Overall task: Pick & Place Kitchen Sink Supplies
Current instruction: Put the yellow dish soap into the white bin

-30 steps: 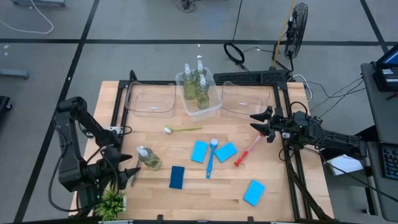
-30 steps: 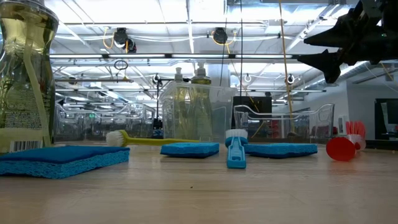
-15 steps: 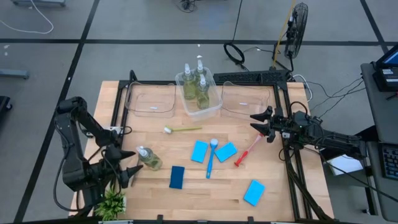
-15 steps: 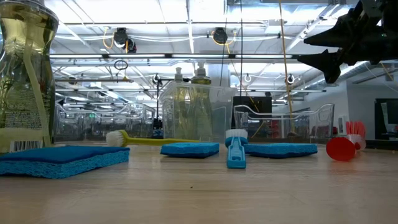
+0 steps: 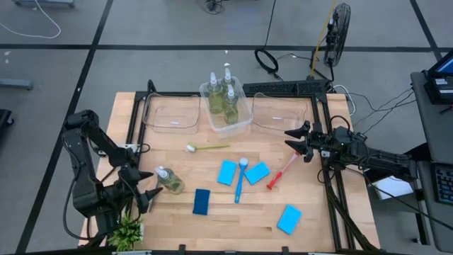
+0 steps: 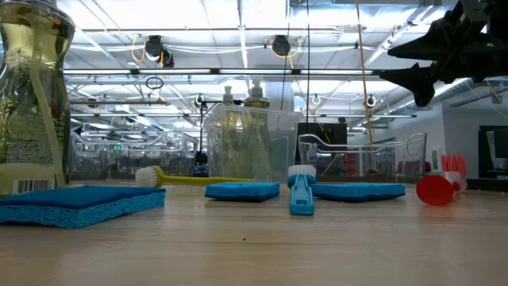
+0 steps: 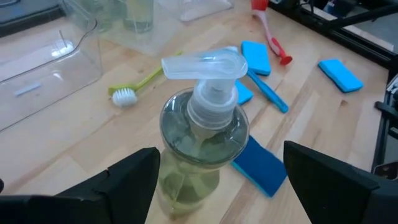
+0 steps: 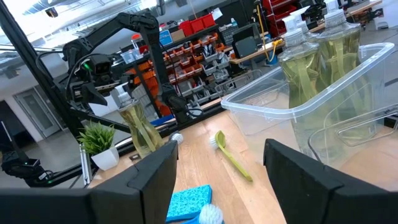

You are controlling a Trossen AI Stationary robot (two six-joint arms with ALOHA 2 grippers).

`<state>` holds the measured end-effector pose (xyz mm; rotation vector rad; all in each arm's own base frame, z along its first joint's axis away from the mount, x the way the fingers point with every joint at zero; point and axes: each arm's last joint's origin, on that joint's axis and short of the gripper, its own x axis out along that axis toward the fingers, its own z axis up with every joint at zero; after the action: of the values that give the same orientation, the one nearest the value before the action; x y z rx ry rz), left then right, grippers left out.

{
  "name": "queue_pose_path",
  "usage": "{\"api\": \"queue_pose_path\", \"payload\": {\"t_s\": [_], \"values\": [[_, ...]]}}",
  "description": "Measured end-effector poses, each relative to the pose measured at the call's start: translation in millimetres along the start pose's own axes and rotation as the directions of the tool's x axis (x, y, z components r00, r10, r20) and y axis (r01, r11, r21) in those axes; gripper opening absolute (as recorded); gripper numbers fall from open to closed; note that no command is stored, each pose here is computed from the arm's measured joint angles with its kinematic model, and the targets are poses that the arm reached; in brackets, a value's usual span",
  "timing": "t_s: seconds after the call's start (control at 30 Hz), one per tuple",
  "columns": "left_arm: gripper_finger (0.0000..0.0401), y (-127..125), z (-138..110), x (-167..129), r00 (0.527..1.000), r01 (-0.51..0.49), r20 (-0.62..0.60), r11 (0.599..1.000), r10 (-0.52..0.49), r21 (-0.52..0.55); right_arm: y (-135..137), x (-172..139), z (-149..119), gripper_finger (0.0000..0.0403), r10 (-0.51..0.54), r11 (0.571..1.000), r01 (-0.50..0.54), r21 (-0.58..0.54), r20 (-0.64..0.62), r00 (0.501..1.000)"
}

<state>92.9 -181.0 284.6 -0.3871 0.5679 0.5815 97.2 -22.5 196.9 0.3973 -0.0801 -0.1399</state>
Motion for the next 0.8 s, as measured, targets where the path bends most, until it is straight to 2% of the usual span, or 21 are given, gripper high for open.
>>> {"api": "queue_pose_path", "payload": {"t_s": [0.2,0.57,0.8], "values": [[0.034,-0.7,2.0,2.4,1.0,-0.005,0.014,1.0,0.005,0.002,0.0,0.0,0.0,0.0226,0.0,1.0,0.0,0.0,0.0,1.0],[0.034,-3.0,12.4,16.3,0.997,-0.072,0.032,0.997,0.071,0.033,0.0,0.0,0.0,0.0226,0.0,1.0,0.0,0.0,0.0,1.0],[0.034,-4.1,18.0,21.6,0.993,-0.074,0.096,0.996,0.069,0.049,0.0,0.0,0.0,0.0226,-0.001,1.0,0.001,0.0,0.0,1.0]]}}
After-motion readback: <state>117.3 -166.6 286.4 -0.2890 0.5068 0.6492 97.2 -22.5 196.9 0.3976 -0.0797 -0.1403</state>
